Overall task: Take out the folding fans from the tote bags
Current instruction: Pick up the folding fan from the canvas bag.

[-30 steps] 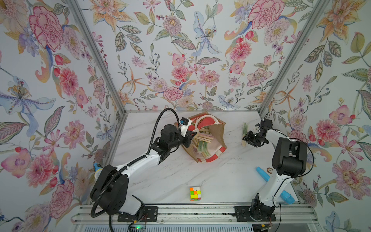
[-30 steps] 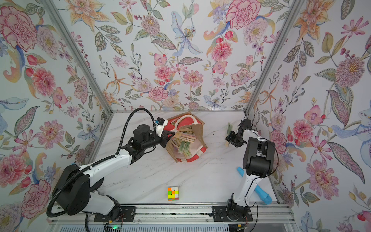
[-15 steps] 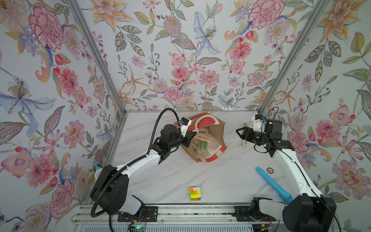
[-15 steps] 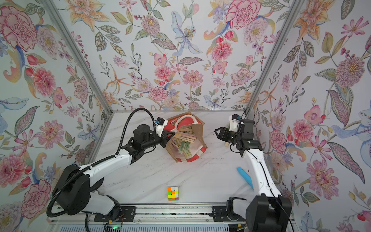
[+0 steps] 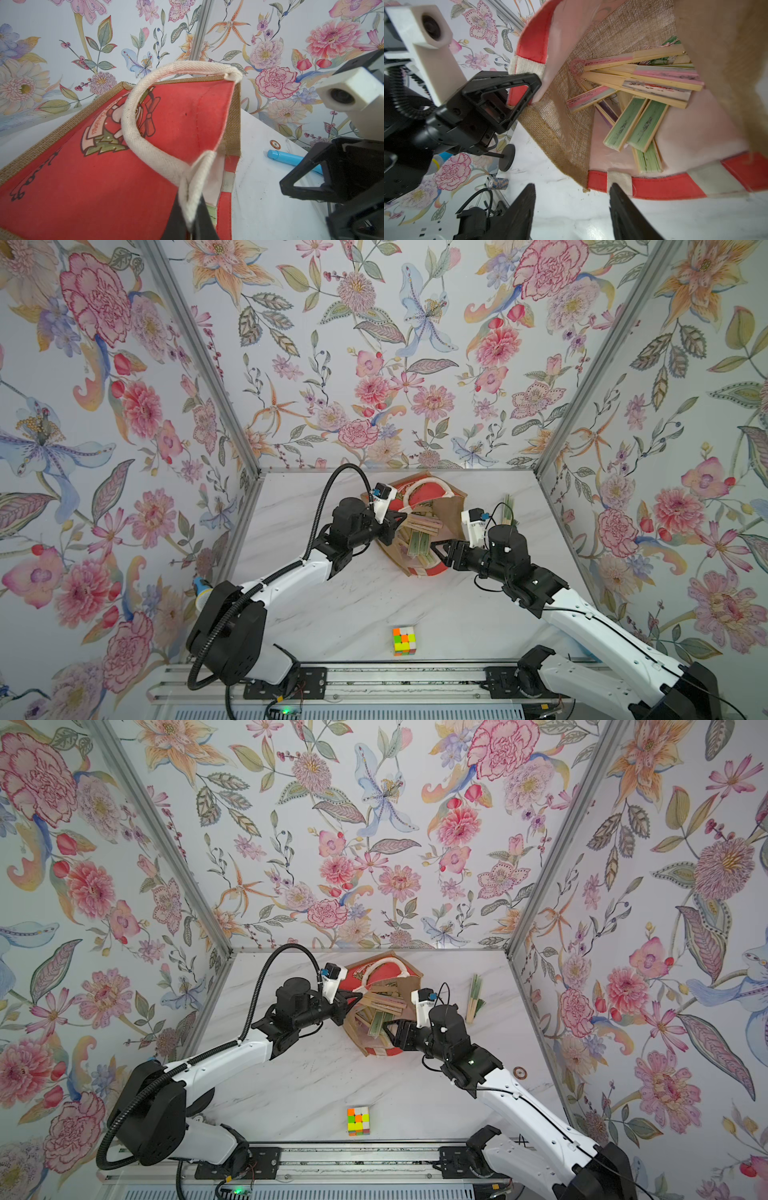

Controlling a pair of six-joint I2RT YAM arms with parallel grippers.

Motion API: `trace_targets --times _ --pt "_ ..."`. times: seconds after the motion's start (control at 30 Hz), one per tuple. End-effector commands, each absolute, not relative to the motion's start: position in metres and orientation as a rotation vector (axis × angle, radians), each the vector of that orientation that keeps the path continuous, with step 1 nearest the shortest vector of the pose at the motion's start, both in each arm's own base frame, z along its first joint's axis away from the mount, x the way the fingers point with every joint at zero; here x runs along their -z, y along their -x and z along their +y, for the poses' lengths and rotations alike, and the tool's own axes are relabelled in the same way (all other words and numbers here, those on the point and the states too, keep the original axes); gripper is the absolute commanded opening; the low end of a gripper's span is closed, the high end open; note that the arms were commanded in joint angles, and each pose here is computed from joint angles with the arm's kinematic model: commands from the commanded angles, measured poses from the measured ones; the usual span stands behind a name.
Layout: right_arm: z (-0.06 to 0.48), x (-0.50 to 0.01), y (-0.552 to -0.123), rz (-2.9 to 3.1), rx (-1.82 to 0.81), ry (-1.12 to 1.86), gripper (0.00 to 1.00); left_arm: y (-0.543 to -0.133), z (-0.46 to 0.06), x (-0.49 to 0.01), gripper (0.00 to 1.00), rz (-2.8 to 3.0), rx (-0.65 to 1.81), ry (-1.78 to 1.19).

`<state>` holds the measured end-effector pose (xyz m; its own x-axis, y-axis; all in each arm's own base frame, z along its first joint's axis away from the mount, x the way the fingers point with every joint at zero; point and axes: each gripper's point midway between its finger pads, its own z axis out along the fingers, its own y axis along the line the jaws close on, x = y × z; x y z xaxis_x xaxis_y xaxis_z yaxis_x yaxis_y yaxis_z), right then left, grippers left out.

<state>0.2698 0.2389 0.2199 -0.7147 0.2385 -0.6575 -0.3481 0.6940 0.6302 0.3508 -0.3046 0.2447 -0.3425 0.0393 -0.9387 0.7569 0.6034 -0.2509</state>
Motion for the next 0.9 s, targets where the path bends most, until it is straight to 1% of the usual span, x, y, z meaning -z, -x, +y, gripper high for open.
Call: trace_targets --times 0.0,0.13,0.27,0.57,0.87 --pt "0.238 -0.211 -0.297 2.069 -0.908 -0.065 0.58 -0.347 -0.303 -0.263 0.00 1.741 0.900 -0.642" --pt "0.243 -0.185 -0.311 2.102 -0.845 -0.117 0.58 -0.347 -0.304 -0.263 0.00 1.734 0.912 -0.640" --pt "0.255 -0.172 -0.319 2.106 -0.852 -0.136 0.57 -0.347 -0.305 -0.264 0.00 1.733 0.920 -0.641" --pt "0.274 -0.158 -0.338 2.125 -0.842 -0.155 0.57 -0.346 -0.306 -0.266 0.00 1.727 0.934 -0.643" --pt "0.286 -0.129 -0.357 2.191 -0.739 -0.159 0.57 -0.345 -0.306 -0.262 0.00 1.730 0.938 -0.644"
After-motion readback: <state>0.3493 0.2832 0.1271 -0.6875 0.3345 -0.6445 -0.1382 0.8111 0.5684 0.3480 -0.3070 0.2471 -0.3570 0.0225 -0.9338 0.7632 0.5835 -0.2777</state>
